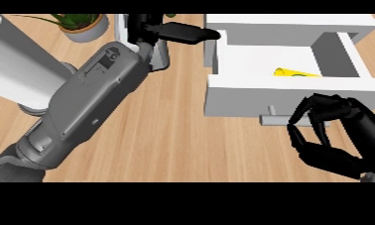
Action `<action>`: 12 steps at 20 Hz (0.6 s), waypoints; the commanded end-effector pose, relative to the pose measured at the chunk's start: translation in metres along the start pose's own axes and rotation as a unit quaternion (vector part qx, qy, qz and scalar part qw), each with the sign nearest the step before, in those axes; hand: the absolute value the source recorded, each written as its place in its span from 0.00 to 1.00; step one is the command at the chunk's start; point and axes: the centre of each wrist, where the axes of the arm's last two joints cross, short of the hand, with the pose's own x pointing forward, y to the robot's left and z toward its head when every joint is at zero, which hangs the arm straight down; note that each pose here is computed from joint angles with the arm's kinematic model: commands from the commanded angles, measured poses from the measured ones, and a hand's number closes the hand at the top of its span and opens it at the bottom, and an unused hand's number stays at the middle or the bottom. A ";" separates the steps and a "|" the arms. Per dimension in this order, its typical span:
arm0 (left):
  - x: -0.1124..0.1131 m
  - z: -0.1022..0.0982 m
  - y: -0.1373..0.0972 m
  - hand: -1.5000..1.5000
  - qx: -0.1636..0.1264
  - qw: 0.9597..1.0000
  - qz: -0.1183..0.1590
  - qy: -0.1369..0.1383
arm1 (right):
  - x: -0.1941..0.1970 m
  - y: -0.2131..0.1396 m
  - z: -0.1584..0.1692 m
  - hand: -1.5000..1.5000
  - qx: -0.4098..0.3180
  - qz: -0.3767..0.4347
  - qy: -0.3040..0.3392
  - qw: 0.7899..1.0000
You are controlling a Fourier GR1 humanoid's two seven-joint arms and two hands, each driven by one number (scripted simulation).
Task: Pick up the cup, place it into the drawer and close the drawer
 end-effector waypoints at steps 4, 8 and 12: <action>-0.001 0.021 0.063 0.00 0.008 1.000 0.007 0.005 | -0.027 0.026 -0.033 1.00 0.043 0.109 0.008 0.993; -0.001 0.042 0.077 0.00 0.013 1.000 0.021 0.008 | -0.049 0.038 -0.040 1.00 0.082 0.192 0.039 0.977; -0.007 0.068 0.111 0.00 0.018 1.000 0.015 0.014 | -0.061 0.075 -0.057 1.00 0.098 0.246 0.037 0.964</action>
